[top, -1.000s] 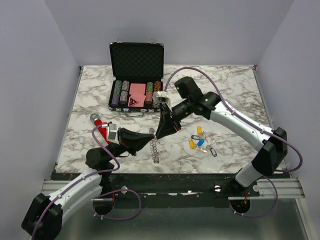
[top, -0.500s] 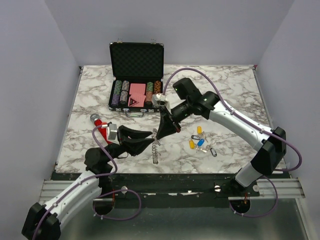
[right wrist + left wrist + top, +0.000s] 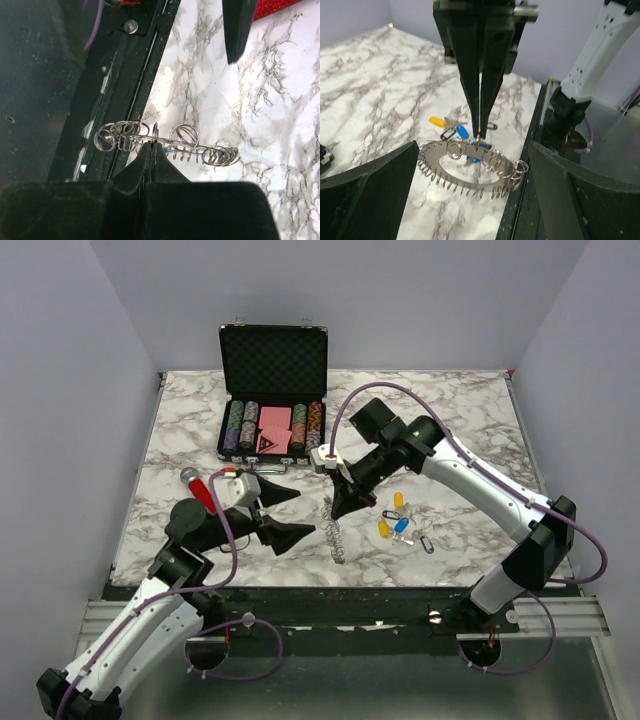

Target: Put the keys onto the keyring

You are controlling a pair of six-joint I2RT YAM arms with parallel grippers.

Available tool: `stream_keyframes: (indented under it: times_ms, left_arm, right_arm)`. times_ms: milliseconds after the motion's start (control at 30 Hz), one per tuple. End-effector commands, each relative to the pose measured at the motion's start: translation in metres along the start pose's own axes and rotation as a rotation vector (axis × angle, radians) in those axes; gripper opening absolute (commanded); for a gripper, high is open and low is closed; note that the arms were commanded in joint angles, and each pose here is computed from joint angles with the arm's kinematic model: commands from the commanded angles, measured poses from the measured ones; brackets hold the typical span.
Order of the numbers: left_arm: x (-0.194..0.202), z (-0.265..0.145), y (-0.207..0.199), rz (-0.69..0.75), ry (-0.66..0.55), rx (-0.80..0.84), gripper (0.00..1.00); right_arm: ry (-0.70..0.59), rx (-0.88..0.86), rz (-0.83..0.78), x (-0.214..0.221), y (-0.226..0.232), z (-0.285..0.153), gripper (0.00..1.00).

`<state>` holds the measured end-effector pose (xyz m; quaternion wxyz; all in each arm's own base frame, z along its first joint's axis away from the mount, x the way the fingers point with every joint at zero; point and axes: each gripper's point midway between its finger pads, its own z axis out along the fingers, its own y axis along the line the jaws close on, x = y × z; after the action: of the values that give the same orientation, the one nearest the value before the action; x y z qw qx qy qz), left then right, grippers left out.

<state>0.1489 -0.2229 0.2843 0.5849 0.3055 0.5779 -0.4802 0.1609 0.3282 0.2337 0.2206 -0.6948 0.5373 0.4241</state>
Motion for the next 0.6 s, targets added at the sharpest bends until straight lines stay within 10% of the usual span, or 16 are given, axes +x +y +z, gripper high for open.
stream_keyframes:
  times_ms: [0, 567]
  left_arm:
    - [0.025, 0.006, -0.006, 0.066, 0.167, 0.112, 0.95]
    - [0.048, 0.048, 0.001, 0.327, 0.322, 0.104, 0.59]
  right_arm:
    - [0.072, 0.009, -0.076, 0.005, 0.002, -0.008, 0.01]
    - [0.091, -0.012, -0.053, 0.012, 0.002, -0.005, 0.01]
